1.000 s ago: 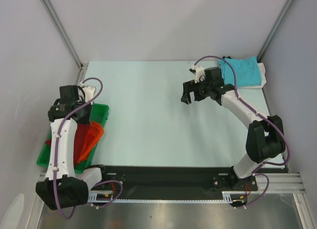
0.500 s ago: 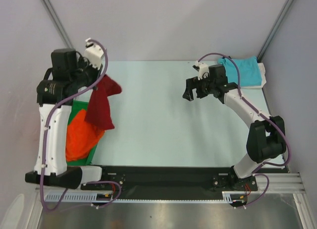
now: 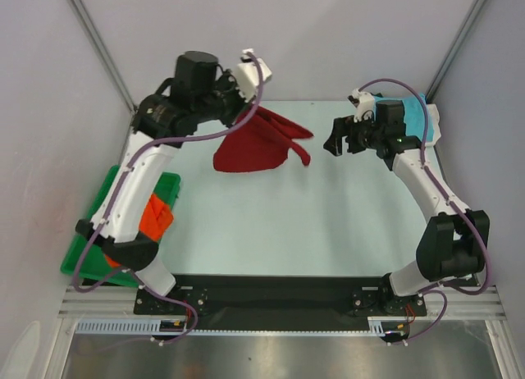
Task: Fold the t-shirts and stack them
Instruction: Move the tshirt to the center of the board, then flatten the tshirt out
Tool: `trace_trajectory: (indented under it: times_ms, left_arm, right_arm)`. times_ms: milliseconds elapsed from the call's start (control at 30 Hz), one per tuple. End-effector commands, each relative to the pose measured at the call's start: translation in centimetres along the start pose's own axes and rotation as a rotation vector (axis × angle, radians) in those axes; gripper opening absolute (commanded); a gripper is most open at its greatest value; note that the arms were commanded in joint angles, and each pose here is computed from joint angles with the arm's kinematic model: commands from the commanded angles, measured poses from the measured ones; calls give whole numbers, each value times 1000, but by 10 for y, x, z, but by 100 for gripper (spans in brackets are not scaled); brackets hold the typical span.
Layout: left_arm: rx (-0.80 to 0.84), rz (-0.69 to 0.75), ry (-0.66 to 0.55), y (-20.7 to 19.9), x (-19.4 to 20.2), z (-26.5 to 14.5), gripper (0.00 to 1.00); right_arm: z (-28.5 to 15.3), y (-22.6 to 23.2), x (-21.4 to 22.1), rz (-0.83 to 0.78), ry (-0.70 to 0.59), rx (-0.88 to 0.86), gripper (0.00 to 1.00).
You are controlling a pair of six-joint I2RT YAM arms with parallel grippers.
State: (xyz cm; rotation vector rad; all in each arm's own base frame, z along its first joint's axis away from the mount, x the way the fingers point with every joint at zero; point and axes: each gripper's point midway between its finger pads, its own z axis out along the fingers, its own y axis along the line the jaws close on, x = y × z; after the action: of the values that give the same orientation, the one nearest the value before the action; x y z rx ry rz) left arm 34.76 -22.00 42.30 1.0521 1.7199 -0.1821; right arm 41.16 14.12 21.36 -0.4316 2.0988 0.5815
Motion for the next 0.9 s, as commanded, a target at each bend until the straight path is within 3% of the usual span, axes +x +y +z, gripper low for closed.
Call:
trace_trajectory:
  times_ms: [0, 100, 133, 200, 233, 400, 567, 700, 867]
  left_arm:
    - [-10, 17, -31, -1, -14, 23, 0]
    - [0, -13, 45, -5, 9, 54, 0]
    - [21, -17, 75, -10, 19, 62, 7]
    - [32, -33, 122, -15, 33, 76, 49]
    - [22, -61, 150, -15, 43, 81, 51]
    - [-37, -108, 260, -1, 94, 89, 59]
    - [-45, -285, 364, 7, 155, 78, 63]
    - [-49, -287, 395, 3, 177, 56, 65]
    - [-32, -291, 412, -17, 196, 36, 64]
  right_arm:
    - [-23, -2, -15, -28, -55, -4, 89]
    - [-30, -7, -9, -21, -49, 0, 88]
    - [-31, -7, -7, -23, -44, -2, 88]
    - [-33, -6, -1, -35, -30, -12, 88]
    - [-33, -4, 0, -41, -22, -25, 88]
    - [-33, 41, 37, -185, 94, -260, 76]
    - [-25, 113, 107, -536, 261, -519, 68]
    - [-11, 154, 130, -792, 262, -619, 65]
    - [4, 193, 145, -940, 274, -759, 54]
